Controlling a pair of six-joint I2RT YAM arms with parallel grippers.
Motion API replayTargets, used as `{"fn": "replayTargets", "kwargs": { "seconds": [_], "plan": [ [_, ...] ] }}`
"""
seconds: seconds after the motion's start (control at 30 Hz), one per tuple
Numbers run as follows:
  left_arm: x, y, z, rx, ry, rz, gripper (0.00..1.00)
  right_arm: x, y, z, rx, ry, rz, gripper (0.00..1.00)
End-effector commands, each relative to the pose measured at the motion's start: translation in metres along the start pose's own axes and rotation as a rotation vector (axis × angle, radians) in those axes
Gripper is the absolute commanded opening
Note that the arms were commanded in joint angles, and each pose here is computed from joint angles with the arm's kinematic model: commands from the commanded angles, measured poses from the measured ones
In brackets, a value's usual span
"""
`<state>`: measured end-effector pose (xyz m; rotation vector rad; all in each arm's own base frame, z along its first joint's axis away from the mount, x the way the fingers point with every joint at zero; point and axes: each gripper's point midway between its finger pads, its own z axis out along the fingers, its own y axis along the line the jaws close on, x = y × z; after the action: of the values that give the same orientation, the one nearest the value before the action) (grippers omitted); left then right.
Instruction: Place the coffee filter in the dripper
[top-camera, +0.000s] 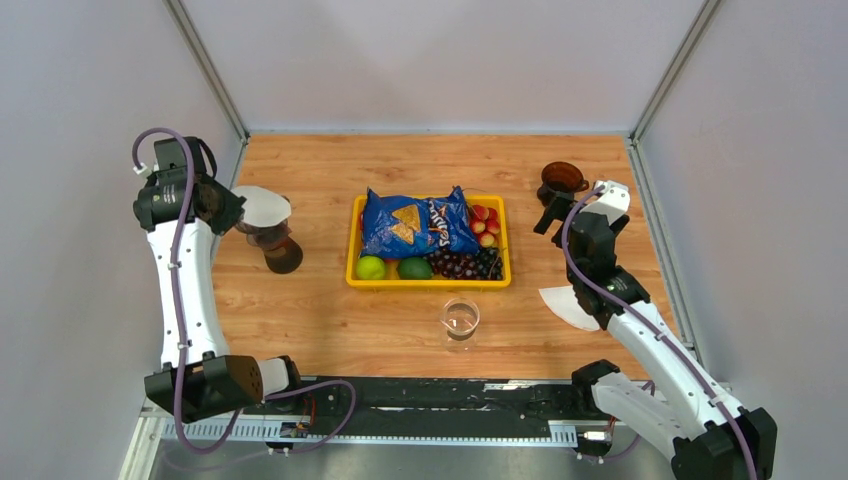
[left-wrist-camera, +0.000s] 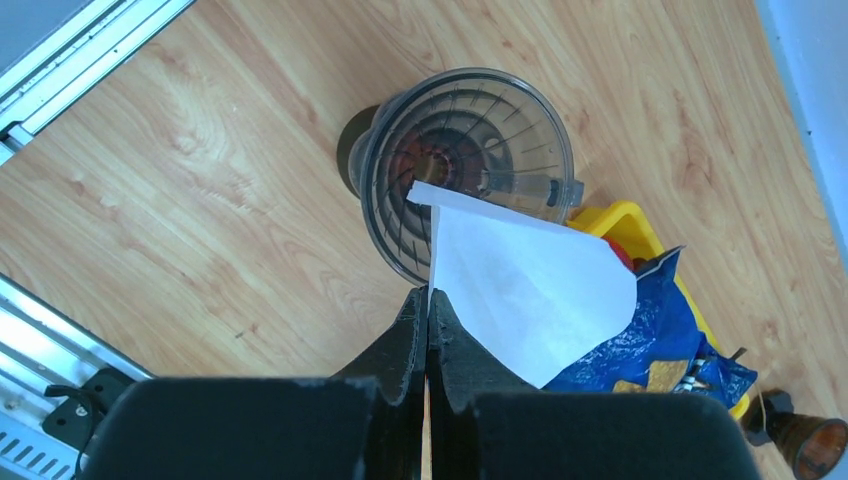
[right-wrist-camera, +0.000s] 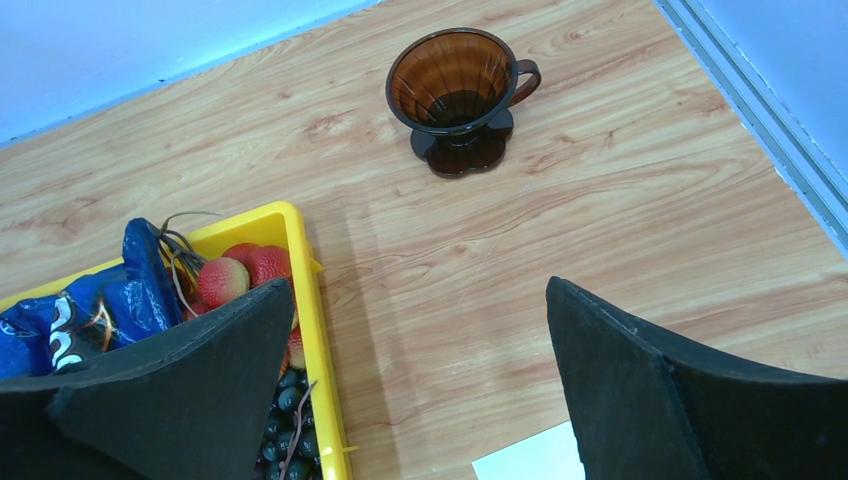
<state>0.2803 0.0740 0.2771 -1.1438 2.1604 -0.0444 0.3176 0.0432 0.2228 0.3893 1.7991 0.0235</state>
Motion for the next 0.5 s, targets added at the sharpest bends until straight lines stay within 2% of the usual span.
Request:
{"fn": "replayTargets", "kwargs": {
  "seconds": [0.0,0.07,0.2,0.3,0.4,0.47],
  "plan": [
    [-0.006,0.001,0.000,-0.013,-0.006,-0.033,0.01,-0.002,-0.005,0.002,0.024,-0.011,-0.007,1.00],
    [-0.005,0.000,0.004,-0.015,0.002,-0.036,0.03,-0.002,-0.005,0.002,0.026,-0.012,-0.006,1.00],
    [-0.006,0.001,0.010,-0.024,-0.004,-0.037,0.14,-0.002,-0.004,0.002,0.014,-0.008,-0.008,1.00],
    [-0.009,0.002,0.010,-0.031,-0.023,-0.037,0.34,-0.002,-0.004,0.002,0.013,-0.008,-0.010,1.00],
    [-0.006,0.000,0.009,-0.011,-0.011,-0.026,0.41,-0.001,-0.002,0.002,0.002,-0.002,-0.014,1.00],
    [-0.005,-0.001,0.006,0.005,-0.012,-0.019,0.50,0.000,0.000,0.003,-0.008,0.004,-0.019,1.00]
  ]
}}
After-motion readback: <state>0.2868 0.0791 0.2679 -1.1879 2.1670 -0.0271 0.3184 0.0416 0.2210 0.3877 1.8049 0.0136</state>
